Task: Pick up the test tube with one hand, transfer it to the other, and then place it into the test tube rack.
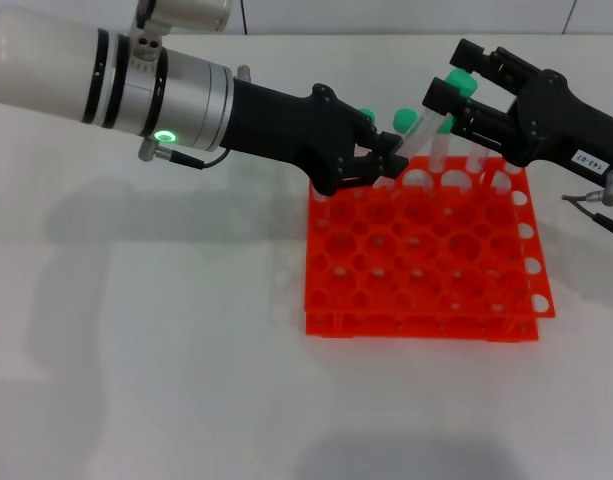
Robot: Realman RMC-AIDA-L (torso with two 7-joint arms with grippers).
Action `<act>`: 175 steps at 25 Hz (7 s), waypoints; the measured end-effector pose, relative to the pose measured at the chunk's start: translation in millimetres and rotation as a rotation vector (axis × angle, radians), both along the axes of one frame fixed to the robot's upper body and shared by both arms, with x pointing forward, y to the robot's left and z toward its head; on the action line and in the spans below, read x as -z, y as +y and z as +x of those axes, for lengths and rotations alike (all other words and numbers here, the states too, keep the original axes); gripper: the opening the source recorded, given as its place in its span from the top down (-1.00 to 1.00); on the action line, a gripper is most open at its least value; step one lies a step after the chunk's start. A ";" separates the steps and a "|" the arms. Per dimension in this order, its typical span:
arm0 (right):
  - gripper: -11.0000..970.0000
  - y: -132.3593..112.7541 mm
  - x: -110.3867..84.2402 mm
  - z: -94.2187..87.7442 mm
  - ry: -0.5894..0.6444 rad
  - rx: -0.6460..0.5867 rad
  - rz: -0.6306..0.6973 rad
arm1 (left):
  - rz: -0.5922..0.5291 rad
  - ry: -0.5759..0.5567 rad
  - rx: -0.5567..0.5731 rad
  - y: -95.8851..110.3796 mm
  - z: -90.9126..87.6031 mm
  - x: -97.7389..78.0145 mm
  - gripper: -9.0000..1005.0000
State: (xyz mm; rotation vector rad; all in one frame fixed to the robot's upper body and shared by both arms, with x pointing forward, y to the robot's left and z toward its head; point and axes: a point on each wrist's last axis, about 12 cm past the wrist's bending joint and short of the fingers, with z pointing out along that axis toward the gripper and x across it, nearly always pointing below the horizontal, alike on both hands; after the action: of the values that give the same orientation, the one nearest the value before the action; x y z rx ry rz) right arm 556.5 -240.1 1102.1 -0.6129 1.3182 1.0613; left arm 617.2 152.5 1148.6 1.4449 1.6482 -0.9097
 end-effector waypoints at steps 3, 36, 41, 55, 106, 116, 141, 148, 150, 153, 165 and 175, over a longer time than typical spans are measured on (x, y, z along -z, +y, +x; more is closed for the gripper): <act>-0.70 -0.4 0.9 1.0 0.006 0.007 -0.007 | 0.000 -0.001 -0.003 -0.5 0.2 0.4 0.61; 0.43 -1.3 -2.1 3.0 0.005 -0.003 -0.009 | 0.034 0.108 -0.084 -7.8 -6.6 -23.1 -0.10; 0.43 -5.9 -1.3 1.3 0.005 0.000 -0.017 | 0.072 0.088 -0.176 14.5 -18.2 -48.3 -0.45; 0.43 -18.2 -17.3 11.8 -0.009 -0.030 -0.086 | -0.033 -0.092 -0.384 87.0 -109.3 -26.2 -0.78; 0.40 41.1 -11.9 49.7 -0.017 -0.057 -0.392 | -0.291 0.026 -0.647 171.6 -176.0 91.1 -0.78; 0.39 47.2 -4.2 50.2 -0.016 -0.058 -0.433 | -0.296 0.035 -0.644 169.6 -174.8 94.4 -0.78; 0.38 53.7 4.2 46.5 -0.020 -0.072 -0.466 | -0.293 0.034 -0.639 166.7 -167.6 95.2 -0.78; 0.22 56.6 1.9 48.0 -0.027 -0.080 -0.469 | -0.292 0.034 -0.639 166.9 -167.6 95.1 -0.78; 0.14 55.9 1.5 47.8 -0.028 -0.079 -0.466 | -0.292 0.033 -0.639 167.2 -167.5 94.9 -0.78; 0.02 50.4 -3.2 45.0 -0.043 -0.089 -0.439 | -0.298 0.028 -0.643 169.1 -168.6 93.4 -0.78; -0.44 -40.3 -4.4 13.3 0.054 -0.105 -0.462 | -0.294 0.033 -0.595 169.7 -154.7 83.1 -0.78; -0.82 -63.9 7.5 -9.1 0.119 -0.195 -0.537 | -0.192 0.180 -0.326 155.3 -104.1 55.9 -0.78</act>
State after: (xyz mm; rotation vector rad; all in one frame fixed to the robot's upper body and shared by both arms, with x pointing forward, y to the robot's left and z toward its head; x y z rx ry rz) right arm 547.4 -303.9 1094.6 -1.1093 1.6897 0.9054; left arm 513.1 307.7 1092.8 0.9541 1.8062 -0.9990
